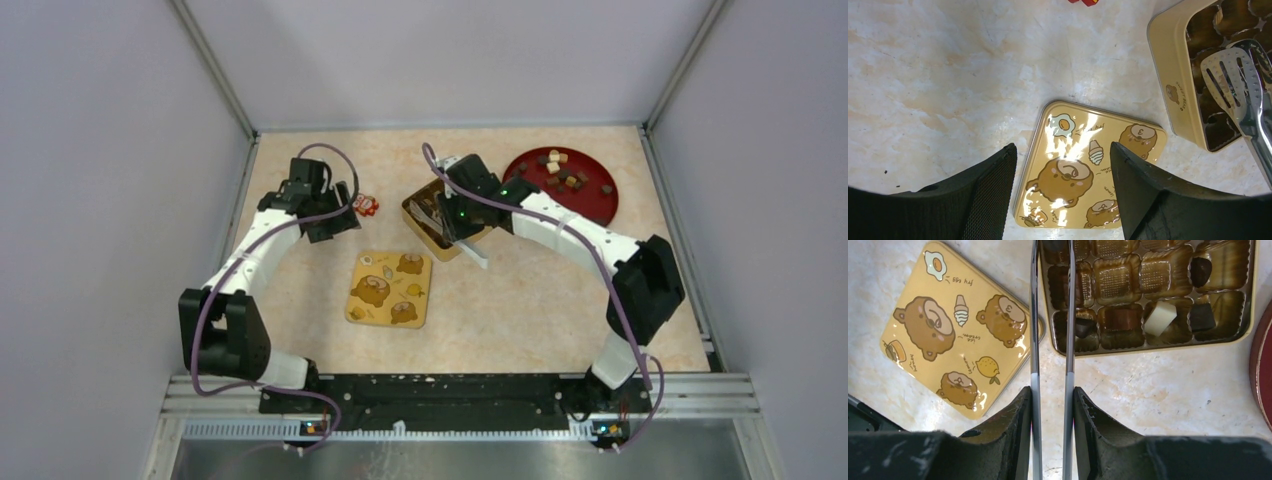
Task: Pack the chocolate
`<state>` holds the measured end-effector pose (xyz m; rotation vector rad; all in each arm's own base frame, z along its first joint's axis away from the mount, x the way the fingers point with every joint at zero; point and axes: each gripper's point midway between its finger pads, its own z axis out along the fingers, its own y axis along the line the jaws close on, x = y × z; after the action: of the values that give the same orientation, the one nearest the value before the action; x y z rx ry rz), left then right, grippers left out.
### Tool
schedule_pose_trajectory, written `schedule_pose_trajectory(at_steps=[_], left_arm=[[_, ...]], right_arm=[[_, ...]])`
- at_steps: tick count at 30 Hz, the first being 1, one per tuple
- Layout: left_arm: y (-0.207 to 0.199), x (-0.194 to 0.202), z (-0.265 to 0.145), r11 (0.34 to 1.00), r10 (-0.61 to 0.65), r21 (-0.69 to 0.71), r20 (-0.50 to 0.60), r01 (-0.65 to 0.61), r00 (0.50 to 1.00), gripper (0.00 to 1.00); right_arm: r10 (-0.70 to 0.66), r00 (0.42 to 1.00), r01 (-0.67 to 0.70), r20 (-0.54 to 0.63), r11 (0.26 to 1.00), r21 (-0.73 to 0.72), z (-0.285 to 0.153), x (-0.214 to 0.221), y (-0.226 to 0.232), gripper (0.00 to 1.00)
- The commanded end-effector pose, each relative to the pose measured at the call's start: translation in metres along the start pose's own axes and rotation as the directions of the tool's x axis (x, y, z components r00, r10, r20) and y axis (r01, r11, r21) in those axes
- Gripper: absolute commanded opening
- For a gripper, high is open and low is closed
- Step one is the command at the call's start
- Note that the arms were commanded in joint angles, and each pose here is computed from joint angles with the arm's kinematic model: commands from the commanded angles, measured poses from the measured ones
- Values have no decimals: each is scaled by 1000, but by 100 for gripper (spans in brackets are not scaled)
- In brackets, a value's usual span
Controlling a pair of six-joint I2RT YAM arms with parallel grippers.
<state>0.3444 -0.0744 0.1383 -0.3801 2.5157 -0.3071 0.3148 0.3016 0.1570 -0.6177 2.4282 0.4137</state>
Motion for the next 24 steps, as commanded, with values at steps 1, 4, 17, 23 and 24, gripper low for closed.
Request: schedule_pose_trajectory(at_steps=[1,4,17,23,24], left_arm=[[0,-3,-5,1000,-2,11,30,2,1000,74],[0,-3,-4,1000,2,15,29,-3,1000,73],[-1,-3,-5,1000,4,22,28,-5,1000,73],[-2,-3,-5,1000,4,25,28,-5,1000,73],[-2,-3,-5,1000,4,24,26,-5,1000,73]], right_arm=[[-16,998,18,63,1000,-26,-10,-17,10,15],[-12,998,14,56,1000,-24,-9,-13,9,15],[-10,1000,10,25,1000,6,-2,1,2,27],[-8,999,7,40,1000,13,-4,-4,1,35],[-9,999,8,43,1000,14,-5,-5,1,36]])
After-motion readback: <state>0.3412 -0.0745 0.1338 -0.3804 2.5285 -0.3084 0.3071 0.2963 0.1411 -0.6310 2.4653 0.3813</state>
